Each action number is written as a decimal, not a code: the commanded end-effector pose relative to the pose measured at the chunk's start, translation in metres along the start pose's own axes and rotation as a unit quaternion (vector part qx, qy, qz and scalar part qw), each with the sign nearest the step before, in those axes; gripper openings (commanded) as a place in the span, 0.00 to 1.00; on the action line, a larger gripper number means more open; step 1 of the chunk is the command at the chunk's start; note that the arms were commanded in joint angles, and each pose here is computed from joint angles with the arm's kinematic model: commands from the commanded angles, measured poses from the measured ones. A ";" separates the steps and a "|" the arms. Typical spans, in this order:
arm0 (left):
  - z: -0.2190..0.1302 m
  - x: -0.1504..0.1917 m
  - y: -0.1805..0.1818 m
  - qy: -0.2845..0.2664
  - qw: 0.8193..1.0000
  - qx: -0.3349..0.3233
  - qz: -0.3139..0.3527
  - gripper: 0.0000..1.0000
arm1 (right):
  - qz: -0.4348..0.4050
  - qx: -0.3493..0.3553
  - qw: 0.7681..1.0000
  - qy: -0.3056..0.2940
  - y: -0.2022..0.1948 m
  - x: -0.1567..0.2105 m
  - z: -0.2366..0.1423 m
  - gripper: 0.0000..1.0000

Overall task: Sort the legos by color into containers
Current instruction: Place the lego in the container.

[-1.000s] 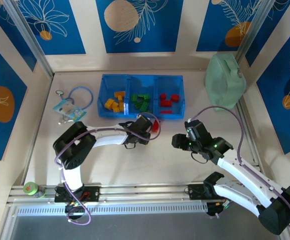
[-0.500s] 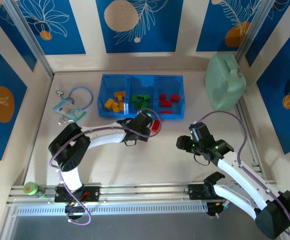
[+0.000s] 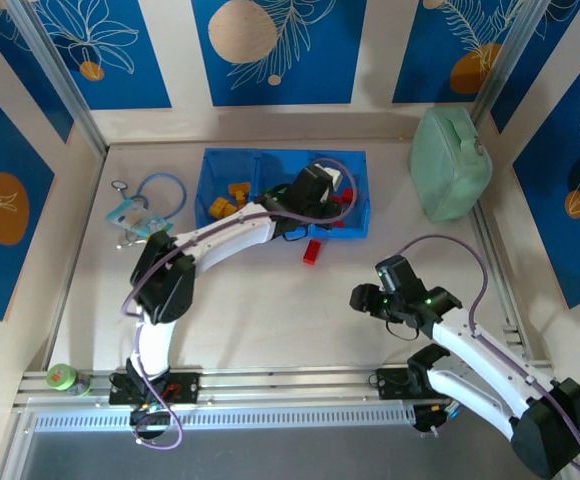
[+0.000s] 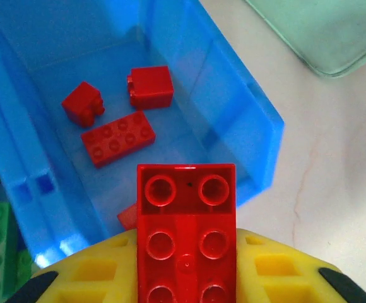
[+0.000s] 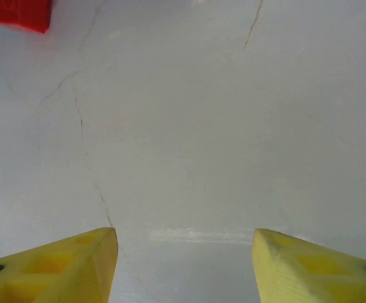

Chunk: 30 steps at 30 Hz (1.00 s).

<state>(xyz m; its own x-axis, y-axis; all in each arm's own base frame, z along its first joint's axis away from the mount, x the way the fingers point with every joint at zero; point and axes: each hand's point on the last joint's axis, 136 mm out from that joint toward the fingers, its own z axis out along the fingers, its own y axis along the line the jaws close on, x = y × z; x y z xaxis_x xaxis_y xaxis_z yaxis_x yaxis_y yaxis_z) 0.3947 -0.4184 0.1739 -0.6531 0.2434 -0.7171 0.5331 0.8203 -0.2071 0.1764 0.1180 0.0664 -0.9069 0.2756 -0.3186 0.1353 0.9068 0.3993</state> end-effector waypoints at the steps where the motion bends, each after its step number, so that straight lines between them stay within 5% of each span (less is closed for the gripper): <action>1: 0.016 0.000 0.012 0.038 0.999 -0.009 0.020 0.25 | 0.008 -0.006 1.000 0.010 0.000 0.008 0.001 0.59; 9: 0.046 -0.018 0.017 0.047 0.998 -0.021 0.040 0.31 | 0.002 -0.004 1.000 0.005 0.003 0.006 -0.005 0.59; 12: 0.046 -0.030 0.019 0.041 0.998 -0.033 0.044 0.52 | 0.001 -0.009 1.000 0.003 0.006 0.004 -0.006 0.60; 20: -0.007 -0.049 0.002 -0.039 0.998 -0.019 0.051 0.77 | 0.002 -0.003 1.000 0.000 0.006 0.002 -0.008 0.60; 30: -0.069 0.008 0.026 -0.100 0.995 -0.018 0.023 0.80 | -0.009 0.003 1.000 0.005 0.022 -0.013 -0.001 0.68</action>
<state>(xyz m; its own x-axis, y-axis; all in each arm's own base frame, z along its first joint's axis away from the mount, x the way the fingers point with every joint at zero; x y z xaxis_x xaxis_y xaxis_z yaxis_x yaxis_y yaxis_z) 0.3686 -0.3682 0.1921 -0.5625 0.2608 -0.7846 0.5606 0.8178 -0.1301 0.1792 0.1253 0.0672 -0.9202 0.2619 -0.2910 0.1426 0.9165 0.3738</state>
